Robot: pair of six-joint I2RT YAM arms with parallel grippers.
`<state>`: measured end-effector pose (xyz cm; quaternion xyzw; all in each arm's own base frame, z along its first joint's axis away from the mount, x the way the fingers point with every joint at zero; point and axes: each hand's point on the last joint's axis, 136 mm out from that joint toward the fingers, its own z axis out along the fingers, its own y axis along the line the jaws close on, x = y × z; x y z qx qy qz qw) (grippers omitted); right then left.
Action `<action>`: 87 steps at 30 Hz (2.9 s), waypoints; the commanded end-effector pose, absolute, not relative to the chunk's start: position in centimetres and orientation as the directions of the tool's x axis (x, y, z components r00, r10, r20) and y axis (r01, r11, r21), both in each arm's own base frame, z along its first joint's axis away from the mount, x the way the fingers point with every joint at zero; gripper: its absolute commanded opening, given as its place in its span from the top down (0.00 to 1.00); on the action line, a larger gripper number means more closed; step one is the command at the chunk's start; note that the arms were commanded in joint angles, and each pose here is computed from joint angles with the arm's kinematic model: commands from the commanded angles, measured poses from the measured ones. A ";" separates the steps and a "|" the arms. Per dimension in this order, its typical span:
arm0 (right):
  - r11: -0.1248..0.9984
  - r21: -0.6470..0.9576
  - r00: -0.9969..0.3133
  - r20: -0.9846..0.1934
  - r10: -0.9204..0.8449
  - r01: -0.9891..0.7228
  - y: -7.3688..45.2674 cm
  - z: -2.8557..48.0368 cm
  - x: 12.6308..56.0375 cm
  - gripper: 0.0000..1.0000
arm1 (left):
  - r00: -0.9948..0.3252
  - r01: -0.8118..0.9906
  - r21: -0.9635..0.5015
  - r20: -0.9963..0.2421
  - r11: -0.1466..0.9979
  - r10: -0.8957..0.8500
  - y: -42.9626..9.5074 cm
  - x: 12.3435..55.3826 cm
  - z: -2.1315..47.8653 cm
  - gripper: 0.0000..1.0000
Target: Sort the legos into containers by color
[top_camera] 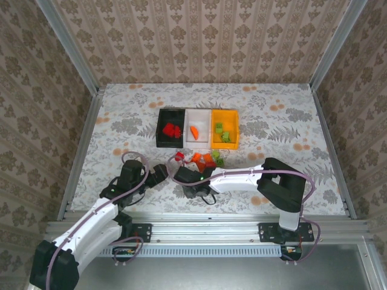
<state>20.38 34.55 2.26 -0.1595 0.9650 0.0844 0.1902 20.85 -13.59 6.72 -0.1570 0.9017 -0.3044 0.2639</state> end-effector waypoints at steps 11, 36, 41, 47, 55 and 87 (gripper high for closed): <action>0.933 -0.061 -0.774 -0.541 -0.329 -0.354 29.4 9.9 20.5 0.71 | -0.817 -0.055 -0.634 -0.416 0.772 -0.400 -16.2 22.0 7.7 0.00; 0.993 -0.033 -0.836 -0.536 -0.114 -0.115 19.3 9.3 46.3 0.68 | -0.924 0.069 -0.558 -0.349 0.827 -0.158 -24.3 21.7 4.4 0.00; 0.994 -0.037 -0.833 -0.542 -0.110 -0.108 19.1 9.8 46.3 0.54 | -0.924 0.070 -0.551 -0.351 0.831 -0.155 -24.1 21.7 4.7 0.00; 0.995 -0.005 -0.798 -0.597 -0.082 -0.098 18.9 13.4 44.6 0.50 | -0.910 0.082 -0.550 -0.381 0.831 -0.162 -23.3 21.8 6.2 0.00; 0.988 0.028 -0.756 -0.648 -0.098 -0.152 21.6 13.6 33.3 0.51 | -0.846 0.035 -0.534 -0.466 0.845 -0.260 -17.5 21.5 9.0 0.00; 0.986 -0.025 -0.880 -0.447 -0.160 -0.167 23.0 2.2 24.6 0.69 | -0.811 -0.100 -0.683 -0.365 0.724 -0.457 -14.2 20.1 7.0 0.00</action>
